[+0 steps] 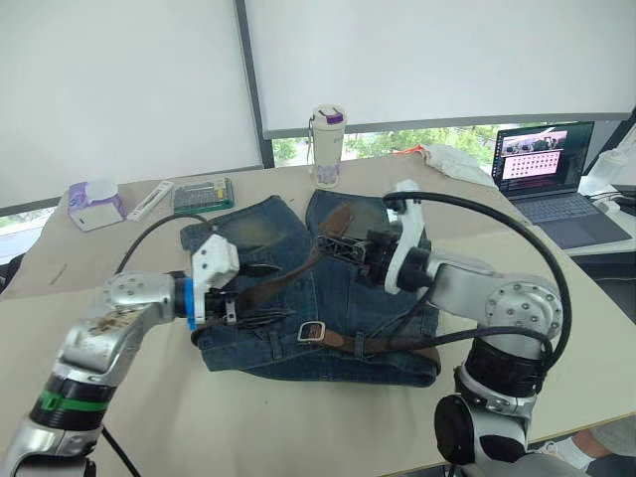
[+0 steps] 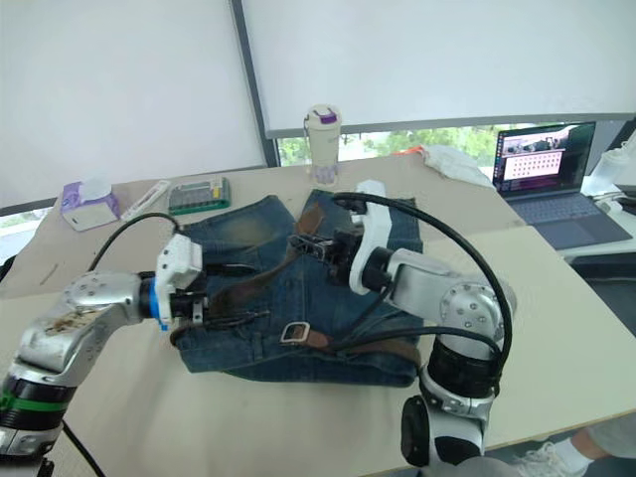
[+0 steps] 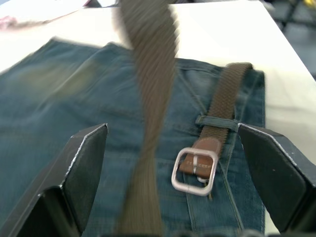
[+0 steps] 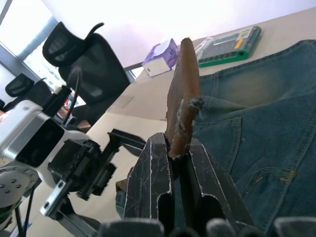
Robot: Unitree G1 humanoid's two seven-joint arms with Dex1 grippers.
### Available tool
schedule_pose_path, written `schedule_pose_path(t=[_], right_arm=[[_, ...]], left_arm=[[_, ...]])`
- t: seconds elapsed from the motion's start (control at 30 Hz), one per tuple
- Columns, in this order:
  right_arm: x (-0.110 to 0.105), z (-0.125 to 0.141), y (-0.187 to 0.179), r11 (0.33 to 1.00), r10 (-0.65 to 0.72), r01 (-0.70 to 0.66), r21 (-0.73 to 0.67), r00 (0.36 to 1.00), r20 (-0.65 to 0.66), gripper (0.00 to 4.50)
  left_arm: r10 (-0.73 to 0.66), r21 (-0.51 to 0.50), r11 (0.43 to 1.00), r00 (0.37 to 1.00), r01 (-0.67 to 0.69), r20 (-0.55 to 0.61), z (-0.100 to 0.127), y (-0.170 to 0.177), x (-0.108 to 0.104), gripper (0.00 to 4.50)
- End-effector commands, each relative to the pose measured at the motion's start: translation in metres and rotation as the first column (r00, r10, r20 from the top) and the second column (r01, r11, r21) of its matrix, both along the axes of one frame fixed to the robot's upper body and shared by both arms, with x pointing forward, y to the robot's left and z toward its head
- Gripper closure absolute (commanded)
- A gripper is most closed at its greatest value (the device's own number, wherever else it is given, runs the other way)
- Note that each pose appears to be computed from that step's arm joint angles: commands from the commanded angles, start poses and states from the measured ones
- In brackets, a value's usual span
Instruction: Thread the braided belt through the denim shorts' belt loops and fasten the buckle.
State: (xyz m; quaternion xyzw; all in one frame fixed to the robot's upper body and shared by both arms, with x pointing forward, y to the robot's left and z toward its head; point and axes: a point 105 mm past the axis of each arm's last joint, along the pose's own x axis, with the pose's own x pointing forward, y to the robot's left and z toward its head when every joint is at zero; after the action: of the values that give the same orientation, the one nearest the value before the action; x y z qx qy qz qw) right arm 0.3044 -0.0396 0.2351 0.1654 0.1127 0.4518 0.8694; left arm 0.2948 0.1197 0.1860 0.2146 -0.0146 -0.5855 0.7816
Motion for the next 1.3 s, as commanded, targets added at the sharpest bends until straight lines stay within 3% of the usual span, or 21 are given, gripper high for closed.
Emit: schedule_pose_path(t=[0.03,0.1,0.13,0.4,0.47,0.57,0.6,0.73,0.97,1.1,1.3], right_arm=[[-0.005,0.009,0.004,1.000,0.011,-0.011,-0.003,0.999,0.050,4.50],[-0.006,0.008,0.004,1.000,0.008,-0.007,-0.010,0.999,0.052,4.50],[-0.006,0.008,0.004,1.000,0.007,-0.006,-0.010,0.999,0.053,4.50],[-0.008,0.010,0.001,1.000,0.002,0.001,-0.026,0.996,0.087,4.50],[-0.012,0.010,-0.002,0.997,0.019,-0.009,-0.080,0.991,0.136,3.56],[-0.025,0.003,-0.015,0.974,0.084,-0.027,-0.225,0.966,0.246,2.51],[-0.031,-0.001,-0.018,0.960,0.127,-0.050,-0.276,0.955,0.267,2.23],[-0.042,-0.014,-0.029,0.920,0.228,-0.108,-0.376,0.929,0.290,2.23],[-0.039,-0.009,-0.034,0.934,0.234,-0.118,-0.336,0.914,0.330,2.23],[-0.042,0.004,-0.032,0.957,0.245,-0.173,-0.232,0.913,0.327,2.23],[-0.042,0.014,-0.022,0.959,0.270,-0.222,-0.174,0.902,0.338,2.23]], left_arm=[[-0.026,0.029,0.999,0.987,0.021,0.157,0.012,-0.014,0.009,0.06],[-0.030,0.020,0.999,0.983,0.027,0.180,0.015,-0.021,0.013,0.06],[-0.033,0.030,0.999,0.980,0.027,0.198,0.015,-0.022,0.015,0.31],[-0.013,-0.005,1.000,0.986,0.014,0.164,0.008,-0.022,0.026,2.88],[-0.028,-0.075,0.997,0.998,0.033,0.064,0.010,-0.021,0.024,3.59],[-0.140,-0.204,0.974,0.970,0.098,-0.200,0.012,-0.012,0.009,4.50],[-0.177,-0.220,0.968,0.949,0.120,-0.261,0.011,-0.008,0.004,4.50],[-0.256,-0.310,0.941,0.884,0.135,-0.391,0.021,0.001,-0.001,4.50],[-0.337,-0.344,0.921,0.818,0.183,-0.466,0.031,0.002,-0.010,4.50],[-0.355,-0.328,0.922,0.790,0.206,-0.499,0.029,0.004,-0.014,4.50],[-0.362,-0.308,0.924,0.779,0.227,-0.513,0.027,0.003,-0.016,4.50]])
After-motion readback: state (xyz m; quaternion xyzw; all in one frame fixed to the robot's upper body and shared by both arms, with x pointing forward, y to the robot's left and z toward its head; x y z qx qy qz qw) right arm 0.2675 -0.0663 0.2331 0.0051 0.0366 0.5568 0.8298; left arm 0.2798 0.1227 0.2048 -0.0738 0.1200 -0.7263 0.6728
